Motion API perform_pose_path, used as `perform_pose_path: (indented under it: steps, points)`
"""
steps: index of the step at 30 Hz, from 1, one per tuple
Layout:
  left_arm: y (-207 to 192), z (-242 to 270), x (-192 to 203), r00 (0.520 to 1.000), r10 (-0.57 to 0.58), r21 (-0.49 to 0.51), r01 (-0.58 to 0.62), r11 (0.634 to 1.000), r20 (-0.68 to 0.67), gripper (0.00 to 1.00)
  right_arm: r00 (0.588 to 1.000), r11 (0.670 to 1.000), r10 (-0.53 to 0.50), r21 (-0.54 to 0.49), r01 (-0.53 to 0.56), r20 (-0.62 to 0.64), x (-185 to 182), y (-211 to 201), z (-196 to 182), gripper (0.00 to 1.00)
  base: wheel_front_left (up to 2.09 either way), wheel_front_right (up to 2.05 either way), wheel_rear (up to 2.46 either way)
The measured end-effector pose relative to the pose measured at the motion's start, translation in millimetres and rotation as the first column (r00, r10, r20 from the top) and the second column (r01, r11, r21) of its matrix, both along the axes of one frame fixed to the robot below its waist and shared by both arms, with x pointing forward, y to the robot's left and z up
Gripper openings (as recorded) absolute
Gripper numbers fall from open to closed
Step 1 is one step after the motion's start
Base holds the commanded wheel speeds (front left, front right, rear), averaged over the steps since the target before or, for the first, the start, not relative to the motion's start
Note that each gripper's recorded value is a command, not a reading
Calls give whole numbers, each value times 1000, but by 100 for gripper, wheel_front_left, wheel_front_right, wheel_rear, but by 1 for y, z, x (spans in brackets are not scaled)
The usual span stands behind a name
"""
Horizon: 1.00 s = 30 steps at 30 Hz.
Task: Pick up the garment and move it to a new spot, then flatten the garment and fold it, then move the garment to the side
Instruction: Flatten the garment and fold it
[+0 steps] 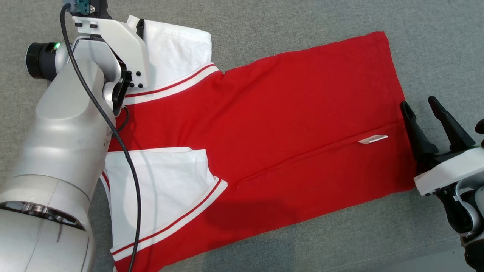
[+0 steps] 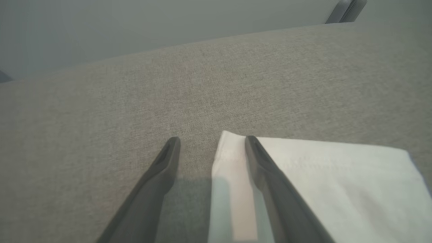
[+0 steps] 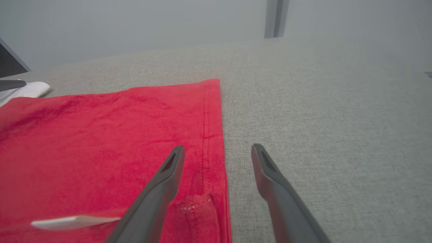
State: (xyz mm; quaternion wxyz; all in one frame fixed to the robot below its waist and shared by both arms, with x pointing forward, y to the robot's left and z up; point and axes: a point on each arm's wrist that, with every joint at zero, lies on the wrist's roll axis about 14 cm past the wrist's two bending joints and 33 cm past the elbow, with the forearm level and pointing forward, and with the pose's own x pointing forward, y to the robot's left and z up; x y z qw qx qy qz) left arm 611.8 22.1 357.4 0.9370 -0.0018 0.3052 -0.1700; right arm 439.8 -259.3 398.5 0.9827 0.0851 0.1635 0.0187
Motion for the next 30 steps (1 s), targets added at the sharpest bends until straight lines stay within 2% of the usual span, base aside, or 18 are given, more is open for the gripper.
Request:
perform_pose_path:
  steps: [1, 2, 3, 11, 20, 30]
  points:
    - [0, -1, 1, 1000, -3, 0, 3, 1000, -2, 100, 1000, 1000, 1, -1, -1, 3, 2, 0, 1, 100, 0, 0, 0]
    - [-2, -1, 2, 1000, -17, 0, 17, 1000, -4, 38, 1000, 1000, 2, -2, -2, 2, 2, 0, 0, 100, 0, 0, 0]
    - [-4, 0, 2, 1000, -21, -2, 21, 1000, -2, 0, 1000, 1000, 2, -1, -2, 3, 2, 0, -1, 100, 0, 0, 0]
    - [-17, 2, -5, 997, -71, -37, 70, 997, -16, 0, 1000, 1000, 2, -1, -2, 5, 6, 0, -2, 100, 0, 0, 0]
    - [-21, 15, -4, 997, -77, -112, 76, 991, -5, 0, 1000, 999, 10, 50, -11, 20, 32, 3, 12, 100, 0, 0, 0]
    - [-26, 35, 8, 996, -83, -184, 86, 979, 23, 0, 985, 985, 77, 162, -52, -156, 75, 6, 16, 100, 0, 0, 0]
